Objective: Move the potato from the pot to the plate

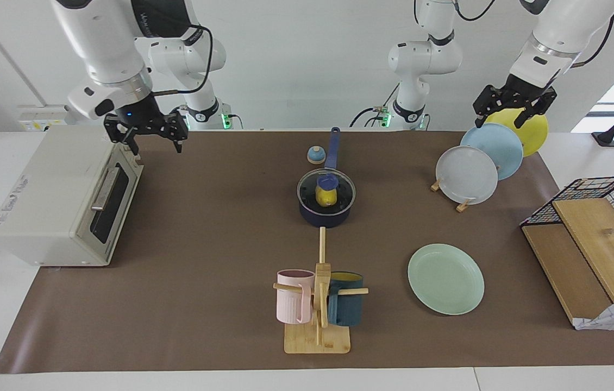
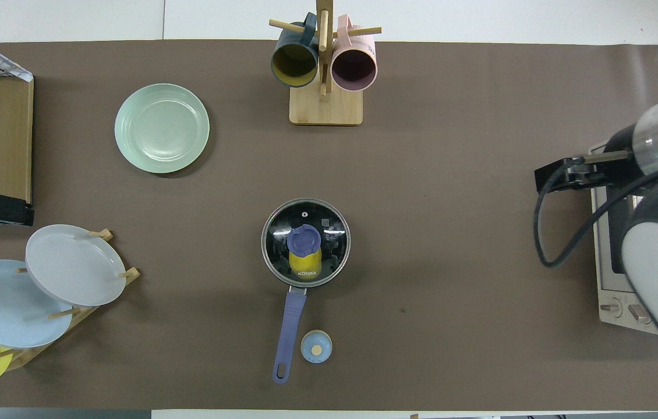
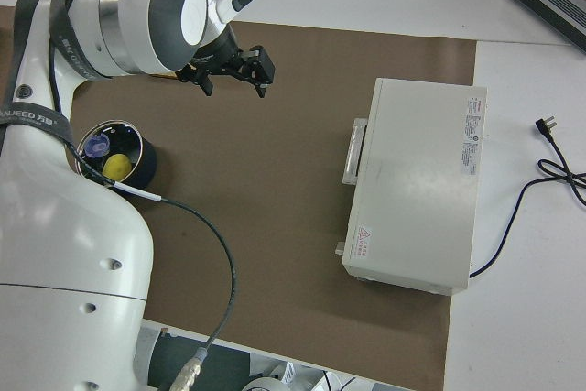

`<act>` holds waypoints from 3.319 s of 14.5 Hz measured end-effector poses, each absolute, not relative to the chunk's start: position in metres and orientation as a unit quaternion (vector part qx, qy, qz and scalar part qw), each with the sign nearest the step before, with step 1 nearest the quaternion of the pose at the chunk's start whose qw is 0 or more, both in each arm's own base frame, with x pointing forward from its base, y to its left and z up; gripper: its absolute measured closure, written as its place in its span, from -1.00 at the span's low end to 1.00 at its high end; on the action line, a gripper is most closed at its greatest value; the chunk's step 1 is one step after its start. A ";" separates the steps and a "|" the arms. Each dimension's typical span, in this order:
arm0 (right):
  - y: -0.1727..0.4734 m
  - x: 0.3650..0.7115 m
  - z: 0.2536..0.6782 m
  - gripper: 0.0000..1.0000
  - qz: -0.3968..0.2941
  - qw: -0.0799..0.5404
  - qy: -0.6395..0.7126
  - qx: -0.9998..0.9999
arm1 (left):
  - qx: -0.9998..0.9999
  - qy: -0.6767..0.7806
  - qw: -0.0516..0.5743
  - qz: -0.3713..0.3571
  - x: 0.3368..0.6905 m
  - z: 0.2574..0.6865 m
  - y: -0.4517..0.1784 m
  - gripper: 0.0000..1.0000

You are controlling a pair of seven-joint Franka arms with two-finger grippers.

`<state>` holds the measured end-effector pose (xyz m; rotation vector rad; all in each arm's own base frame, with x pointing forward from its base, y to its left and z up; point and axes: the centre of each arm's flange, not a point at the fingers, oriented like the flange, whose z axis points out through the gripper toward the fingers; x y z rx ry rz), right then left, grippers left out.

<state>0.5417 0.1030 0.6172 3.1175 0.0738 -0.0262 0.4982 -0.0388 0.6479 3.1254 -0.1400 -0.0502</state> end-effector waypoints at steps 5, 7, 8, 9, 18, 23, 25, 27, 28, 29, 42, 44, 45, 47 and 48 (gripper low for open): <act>0.238 0.536 0.611 -1.00 -0.008 0.002 0.016 1.000 | 0.998 -0.055 0.005 -0.016 0.497 0.648 -0.050 -1.00; 0.303 0.540 0.582 -1.00 0.001 -0.006 0.002 1.000 | 0.998 -0.055 0.005 -0.015 0.497 0.648 -0.050 -1.00; 0.339 0.537 0.563 -1.00 0.004 -0.009 -0.001 1.000 | 0.998 -0.053 0.005 -0.015 0.497 0.648 -0.048 -1.00; 0.370 0.532 0.546 -1.00 0.009 -0.013 0.000 1.000 | 0.999 -0.051 0.005 -0.015 0.497 0.648 -0.046 -1.00; 0.454 0.500 0.434 -1.00 0.015 0.000 0.025 1.000 | 1.000 -0.004 0.006 -0.006 0.499 0.650 -0.047 -1.00; 0.452 0.481 0.406 -1.00 0.015 0.013 0.040 0.999 | 1.000 0.001 0.006 -0.006 0.499 0.650 -0.047 -1.00; 0.449 0.479 0.408 -1.00 0.017 0.015 0.040 0.999 | 1.000 0.001 0.005 -0.006 0.499 0.650 -0.048 -1.00; 0.447 0.478 0.409 -0.96 0.016 0.016 0.040 0.999 | 1.000 0.000 0.005 -0.005 0.499 0.650 -0.050 -1.00; 0.446 0.477 0.408 -0.95 0.015 0.017 0.040 0.999 | 1.000 0.000 0.005 -0.006 0.499 0.650 -0.050 -1.00; 0.446 0.476 0.406 -0.87 0.014 0.018 0.040 0.999 | 1.000 0.000 0.005 -0.007 0.499 0.648 -0.051 -1.00; 0.444 0.483 0.419 -0.31 0.023 0.011 0.040 0.999 | 1.000 -0.006 0.011 -0.007 0.496 0.646 -0.059 -1.00; 0.430 0.497 0.441 -0.31 0.026 0.013 0.047 0.998 | 1.000 -0.018 0.012 0.004 0.496 0.647 -0.072 -1.00; 0.418 0.508 0.452 -0.31 0.026 0.015 0.056 0.998 | 1.000 -0.026 0.013 0.007 0.495 0.648 -0.080 -1.00; 0.380 0.536 0.471 -0.31 0.027 0.017 0.074 0.997 | 0.999 -0.037 0.013 0.007 0.492 0.647 -0.099 -1.00; 0.358 0.550 0.476 -0.31 0.027 0.019 0.084 0.996 | 0.999 -0.040 0.013 0.005 0.490 0.645 -0.110 -1.00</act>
